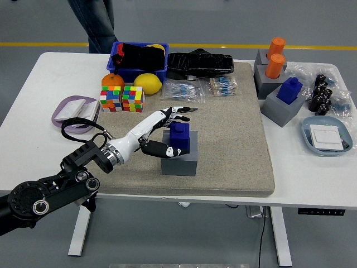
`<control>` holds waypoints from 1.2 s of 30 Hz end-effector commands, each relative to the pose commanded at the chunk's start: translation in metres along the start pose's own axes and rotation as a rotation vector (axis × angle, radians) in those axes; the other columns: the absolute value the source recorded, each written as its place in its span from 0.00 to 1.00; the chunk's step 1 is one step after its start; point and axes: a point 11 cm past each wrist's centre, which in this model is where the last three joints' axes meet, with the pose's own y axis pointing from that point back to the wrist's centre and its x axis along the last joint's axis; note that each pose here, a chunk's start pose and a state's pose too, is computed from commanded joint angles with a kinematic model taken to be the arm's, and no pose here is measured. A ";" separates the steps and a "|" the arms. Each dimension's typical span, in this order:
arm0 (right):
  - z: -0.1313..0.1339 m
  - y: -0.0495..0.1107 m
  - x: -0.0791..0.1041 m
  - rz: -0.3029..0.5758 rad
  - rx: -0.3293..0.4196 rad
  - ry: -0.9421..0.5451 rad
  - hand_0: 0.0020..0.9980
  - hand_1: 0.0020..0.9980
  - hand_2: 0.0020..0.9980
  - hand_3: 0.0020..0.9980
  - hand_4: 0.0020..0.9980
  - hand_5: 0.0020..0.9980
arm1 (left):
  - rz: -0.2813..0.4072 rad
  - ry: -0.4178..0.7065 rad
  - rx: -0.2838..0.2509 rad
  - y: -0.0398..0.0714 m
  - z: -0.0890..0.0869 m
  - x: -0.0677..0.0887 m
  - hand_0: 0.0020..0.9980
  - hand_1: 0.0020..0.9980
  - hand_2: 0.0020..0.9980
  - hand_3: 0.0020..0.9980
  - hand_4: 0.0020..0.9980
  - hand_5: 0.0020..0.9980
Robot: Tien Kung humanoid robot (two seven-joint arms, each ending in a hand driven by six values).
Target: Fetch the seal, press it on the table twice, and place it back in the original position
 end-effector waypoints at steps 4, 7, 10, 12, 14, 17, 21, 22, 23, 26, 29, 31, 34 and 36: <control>-0.001 0.000 0.000 0.000 0.003 0.000 0.78 0.68 0.66 0.62 0.79 0.44 | 0.004 -0.001 0.007 -0.001 -0.002 0.001 0.67 0.74 0.77 0.90 0.81 0.00; -0.001 0.000 0.000 0.000 0.002 -0.001 0.78 0.68 0.66 0.62 0.79 0.44 | 0.008 -0.004 0.011 -0.001 -0.003 0.002 0.67 0.74 0.77 0.90 0.81 0.00; 0.000 0.000 0.000 0.001 0.001 -0.002 0.79 0.68 0.66 0.62 0.79 0.44 | 0.009 -0.012 0.013 -0.001 -0.004 0.003 0.67 0.72 0.73 0.89 0.77 0.00; 0.000 0.000 0.000 0.000 0.001 -0.002 0.79 0.68 0.66 0.62 0.79 0.44 | 0.009 -0.020 0.015 -0.001 -0.005 0.003 0.67 0.72 0.73 0.89 0.77 0.00; 0.000 0.000 0.000 0.000 0.001 -0.002 0.79 0.68 0.66 0.62 0.79 0.44 | 0.008 -0.028 0.017 -0.001 -0.005 0.002 0.67 0.72 0.73 0.89 0.77 0.00; -0.001 0.000 0.000 0.000 0.003 -0.003 0.79 0.68 0.66 0.62 0.79 0.44 | 0.008 -0.039 0.018 -0.001 -0.005 0.003 0.63 0.66 0.67 0.88 0.67 0.00; -0.001 0.000 0.000 0.000 0.004 -0.004 0.79 0.68 0.66 0.62 0.79 0.44 | 0.006 -0.049 0.022 -0.001 -0.005 0.004 0.63 0.66 0.67 0.88 0.67 0.00; -0.001 0.000 0.000 0.000 0.004 -0.005 0.79 0.68 0.66 0.62 0.79 0.44 | 0.006 -0.050 0.022 -0.001 -0.005 0.004 0.61 0.50 0.54 0.88 0.58 0.00; -0.001 0.000 0.000 0.000 0.004 -0.005 0.79 0.68 0.66 0.62 0.79 0.44 | 0.006 -0.051 0.022 -0.001 -0.005 0.004 0.61 0.50 0.54 0.88 0.58 0.00; -0.001 0.000 0.000 0.001 0.004 -0.006 0.79 0.68 0.66 0.62 0.79 0.44 | 0.008 -0.053 0.016 -0.001 -0.003 0.004 0.61 0.50 0.54 0.88 0.58 0.00; -0.001 0.000 0.000 0.000 0.005 -0.006 0.78 0.68 0.66 0.62 0.79 0.44 | 0.013 -0.054 0.008 -0.003 -0.001 0.004 0.60 0.45 0.49 0.87 0.55 0.00; -0.001 0.000 -0.001 -0.001 0.005 -0.006 0.78 0.68 0.66 0.62 0.79 0.44 | 0.018 -0.052 0.001 -0.003 0.001 0.004 0.60 0.45 0.49 0.87 0.55 0.00; -0.001 0.000 -0.001 -0.001 0.004 -0.006 0.78 0.68 0.66 0.62 0.79 0.44 | 0.021 -0.050 -0.008 -0.004 0.004 0.005 0.60 0.45 0.49 0.87 0.56 0.00; 0.000 0.000 -0.001 -0.001 0.003 -0.006 0.78 0.68 0.66 0.62 0.79 0.44 | 0.023 -0.049 -0.013 -0.004 0.005 0.005 0.60 0.45 0.49 0.87 0.56 0.00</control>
